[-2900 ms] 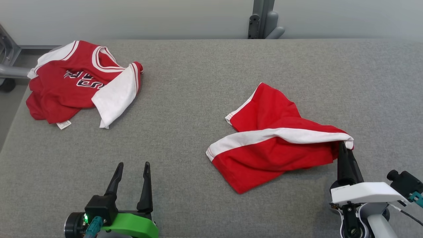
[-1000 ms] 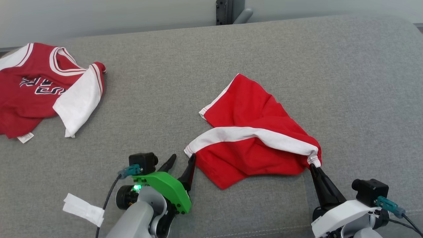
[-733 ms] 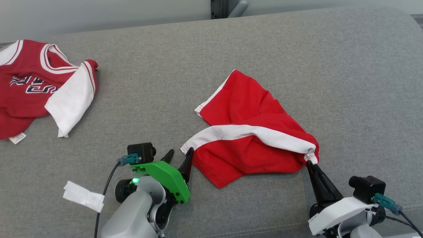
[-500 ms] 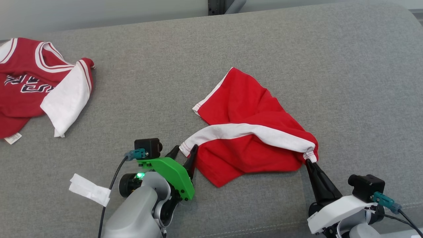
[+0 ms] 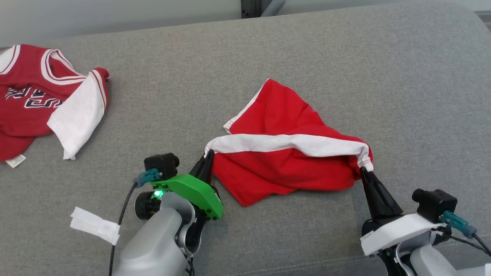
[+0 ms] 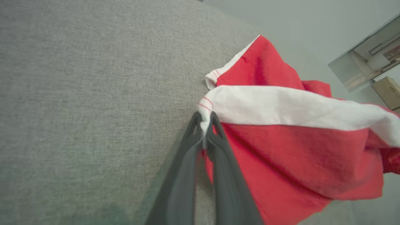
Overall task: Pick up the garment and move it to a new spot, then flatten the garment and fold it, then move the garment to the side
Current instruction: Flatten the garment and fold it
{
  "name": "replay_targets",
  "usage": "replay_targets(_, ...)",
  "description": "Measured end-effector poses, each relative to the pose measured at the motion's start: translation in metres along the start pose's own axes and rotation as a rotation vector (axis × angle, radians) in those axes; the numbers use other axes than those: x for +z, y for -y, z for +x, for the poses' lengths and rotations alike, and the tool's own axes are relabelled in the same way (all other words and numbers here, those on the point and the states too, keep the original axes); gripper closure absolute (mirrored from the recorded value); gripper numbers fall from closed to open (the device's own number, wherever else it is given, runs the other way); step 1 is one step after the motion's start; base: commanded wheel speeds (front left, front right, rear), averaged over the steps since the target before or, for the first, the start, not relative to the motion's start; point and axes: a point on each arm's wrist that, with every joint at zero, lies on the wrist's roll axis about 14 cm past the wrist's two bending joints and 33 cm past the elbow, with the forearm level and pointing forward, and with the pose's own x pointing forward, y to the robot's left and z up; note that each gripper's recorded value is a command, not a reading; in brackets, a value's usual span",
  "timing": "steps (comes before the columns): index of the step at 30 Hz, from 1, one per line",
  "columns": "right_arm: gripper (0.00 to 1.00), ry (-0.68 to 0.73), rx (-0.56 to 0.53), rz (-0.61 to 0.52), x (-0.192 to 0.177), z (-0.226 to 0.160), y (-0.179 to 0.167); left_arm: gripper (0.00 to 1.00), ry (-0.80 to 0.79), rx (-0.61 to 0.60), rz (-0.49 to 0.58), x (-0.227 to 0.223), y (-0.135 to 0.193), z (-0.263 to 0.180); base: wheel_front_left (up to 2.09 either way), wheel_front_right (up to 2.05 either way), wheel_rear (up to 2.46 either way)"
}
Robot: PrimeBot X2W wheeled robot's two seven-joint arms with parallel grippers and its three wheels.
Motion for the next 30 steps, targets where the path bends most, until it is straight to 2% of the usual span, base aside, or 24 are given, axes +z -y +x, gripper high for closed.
replay_targets(7, 1.00, 0.160, 0.104, -0.070, 0.060, 0.012, -0.022, 1.00, 0.253, -0.018, -0.031, 0.078, -0.002, -0.009, 0.00, 0.00, 0.00)
replay_targets(10, 1.00, 0.230, 0.170, -0.122, 0.089, 0.012, -0.035, 1.00, 0.398, -0.030, -0.018, 0.120, 0.000, -0.026, 0.00, 0.00, 0.00)
replay_targets(14, 1.00, 0.313, 0.257, -0.180, 0.124, 0.004, -0.054, 1.00, 0.545, -0.054, 0.001, 0.154, 0.009, -0.056, 0.00, 0.00, 0.00)
replay_targets(25, 1.00, 0.532, 0.415, -0.283, 0.207, -0.052, -0.095, 1.00, 0.892, -0.194, 0.094, 0.229, 0.061, -0.155, 0.00, 0.00, 0.00)
replay_targets(30, 1.00, 0.551, 0.433, -0.296, 0.226, -0.069, -0.103, 1.00, 0.931, -0.260, 0.168, 0.252, 0.087, -0.184, 0.00, 0.00, 0.00)
